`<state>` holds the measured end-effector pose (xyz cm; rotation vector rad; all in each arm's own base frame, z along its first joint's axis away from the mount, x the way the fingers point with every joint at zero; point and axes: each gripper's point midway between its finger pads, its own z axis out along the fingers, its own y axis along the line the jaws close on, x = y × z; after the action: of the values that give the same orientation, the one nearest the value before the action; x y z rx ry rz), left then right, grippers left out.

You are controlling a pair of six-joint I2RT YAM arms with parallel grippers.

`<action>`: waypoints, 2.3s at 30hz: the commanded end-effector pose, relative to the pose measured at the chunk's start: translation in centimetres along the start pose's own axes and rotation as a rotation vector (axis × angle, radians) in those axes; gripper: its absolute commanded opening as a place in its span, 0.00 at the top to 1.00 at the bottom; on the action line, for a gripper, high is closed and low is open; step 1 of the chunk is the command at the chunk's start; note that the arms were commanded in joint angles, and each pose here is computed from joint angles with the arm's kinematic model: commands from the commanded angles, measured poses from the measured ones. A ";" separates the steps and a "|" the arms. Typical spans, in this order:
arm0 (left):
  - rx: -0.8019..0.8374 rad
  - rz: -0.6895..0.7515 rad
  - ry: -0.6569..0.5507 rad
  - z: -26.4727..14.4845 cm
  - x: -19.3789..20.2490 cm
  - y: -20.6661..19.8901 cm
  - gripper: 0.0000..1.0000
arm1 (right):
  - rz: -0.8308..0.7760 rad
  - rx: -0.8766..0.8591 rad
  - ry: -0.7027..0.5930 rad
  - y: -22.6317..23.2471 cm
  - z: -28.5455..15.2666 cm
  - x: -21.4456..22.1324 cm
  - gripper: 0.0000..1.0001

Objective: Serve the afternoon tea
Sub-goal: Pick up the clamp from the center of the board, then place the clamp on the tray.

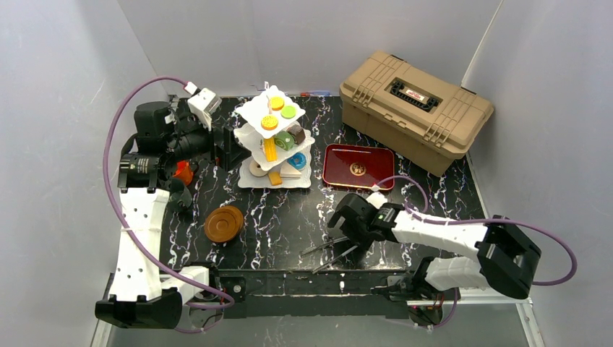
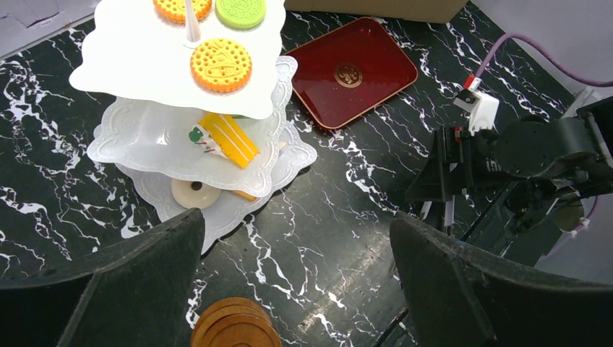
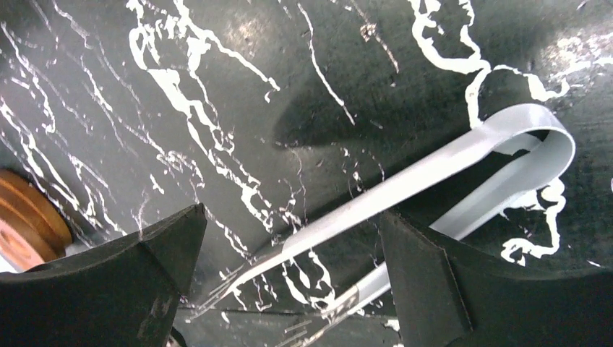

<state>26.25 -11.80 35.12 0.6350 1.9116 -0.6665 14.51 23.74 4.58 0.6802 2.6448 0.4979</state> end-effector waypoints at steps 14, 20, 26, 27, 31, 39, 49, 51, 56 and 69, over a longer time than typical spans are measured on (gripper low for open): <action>-0.043 0.039 -0.039 -1.5 -1.3 -0.4 0.02 | -0.047 0.028 -0.199 1.3 0.5 -3.5 0.99; -0.043 0.034 -0.045 -1.4 -1.5 -0.3 0.02 | -0.177 -0.044 -0.358 5.7 -3.1 -7.3 0.99; -0.051 0.026 -0.043 -1.4 -1.4 -0.1 0.02 | -0.508 -0.020 -0.506 11.2 -6.0 -13.1 0.99; -0.051 0.021 -0.041 -1.4 -1.3 -0.1 0.02 | -0.566 -0.019 -0.502 11.9 -5.8 -14.0 0.99; -0.058 -0.005 -0.031 -1.2 -1.0 0.0 0.02 | -0.753 -0.053 -0.481 14.5 -4.4 -17.6 0.99; -0.112 -0.070 0.024 -1.0 -0.6 2.0 0.02 | -1.115 -0.104 -0.387 19.8 0.6 -20.4 0.99; -0.117 -0.129 0.057 -1.9 -1.2 3.6 0.02 | -1.141 -0.012 -0.396 17.8 4.7 -24.2 0.99; -0.120 -0.128 0.059 -1.9 -1.0 3.6 0.02 | -1.118 -0.018 -0.408 17.2 4.8 -25.1 0.99; -0.120 -0.126 0.056 -2.0 -1.0 3.5 0.02 | -1.117 -0.042 -0.424 16.3 5.1 -25.7 0.97; -0.093 -0.066 0.130 -2.6 0.7 2.9 0.02 | -1.079 -0.066 -0.476 15.5 5.7 -26.1 0.45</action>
<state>27.95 -7.64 34.44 0.4878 2.0919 -0.5904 42.92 23.70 8.02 -0.6670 2.2386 0.0324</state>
